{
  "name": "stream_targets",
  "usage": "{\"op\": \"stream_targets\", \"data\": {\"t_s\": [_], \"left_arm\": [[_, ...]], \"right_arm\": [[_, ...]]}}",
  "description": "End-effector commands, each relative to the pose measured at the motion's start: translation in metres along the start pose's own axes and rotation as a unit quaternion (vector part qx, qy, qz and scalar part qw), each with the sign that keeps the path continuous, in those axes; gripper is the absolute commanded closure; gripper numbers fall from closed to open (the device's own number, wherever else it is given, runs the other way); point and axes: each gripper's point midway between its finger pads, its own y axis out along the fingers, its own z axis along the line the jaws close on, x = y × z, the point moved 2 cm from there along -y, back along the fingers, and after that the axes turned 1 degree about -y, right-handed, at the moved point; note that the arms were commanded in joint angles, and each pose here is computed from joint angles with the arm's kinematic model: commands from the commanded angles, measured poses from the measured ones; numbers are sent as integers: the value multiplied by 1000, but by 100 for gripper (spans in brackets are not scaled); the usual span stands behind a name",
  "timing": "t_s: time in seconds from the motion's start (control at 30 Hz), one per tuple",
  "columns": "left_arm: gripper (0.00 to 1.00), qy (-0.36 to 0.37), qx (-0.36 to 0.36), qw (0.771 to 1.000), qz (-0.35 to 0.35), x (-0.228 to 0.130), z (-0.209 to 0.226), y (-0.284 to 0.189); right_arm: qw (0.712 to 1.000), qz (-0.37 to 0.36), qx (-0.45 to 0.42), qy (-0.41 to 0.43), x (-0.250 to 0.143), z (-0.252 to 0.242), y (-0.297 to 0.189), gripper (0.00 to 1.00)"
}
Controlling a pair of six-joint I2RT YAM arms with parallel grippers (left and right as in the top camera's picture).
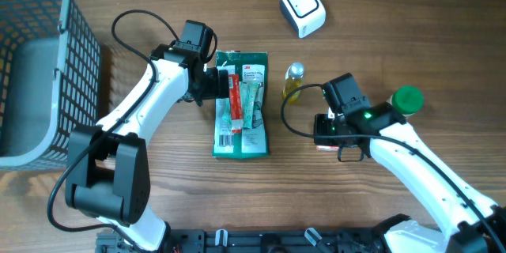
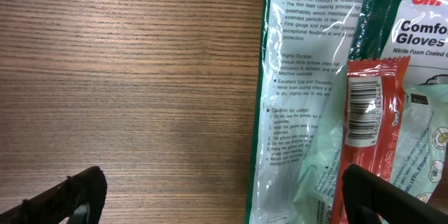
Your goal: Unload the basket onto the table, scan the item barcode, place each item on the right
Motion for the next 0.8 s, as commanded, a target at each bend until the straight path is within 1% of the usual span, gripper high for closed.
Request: {"op": "stream_targets", "data": {"t_s": [0.0, 0.2, 0.3, 0.53, 0.6, 0.77], "left_arm": [[0, 1, 0, 1000, -6, 0, 0, -4], [0, 1, 0, 1000, -7, 0, 0, -4], [0, 1, 0, 1000, -6, 0, 0, -4], [0, 1, 0, 1000, -6, 0, 0, -4], [0, 1, 0, 1000, -6, 0, 0, -4], [0, 1, 0, 1000, -7, 0, 0, -4]], "right_arm": [[1000, 16, 0, 8, 3, 4, 11, 62], [999, 48, -16, 10, 0, 1, 38, 62], [999, 40, -26, 9, 6, -1, 47, 62], [999, 26, -28, 8, 12, -1, 48, 63], [999, 22, -30, 7, 13, -1, 47, 65], [999, -9, -40, 5, 26, -2, 23, 65]]}}
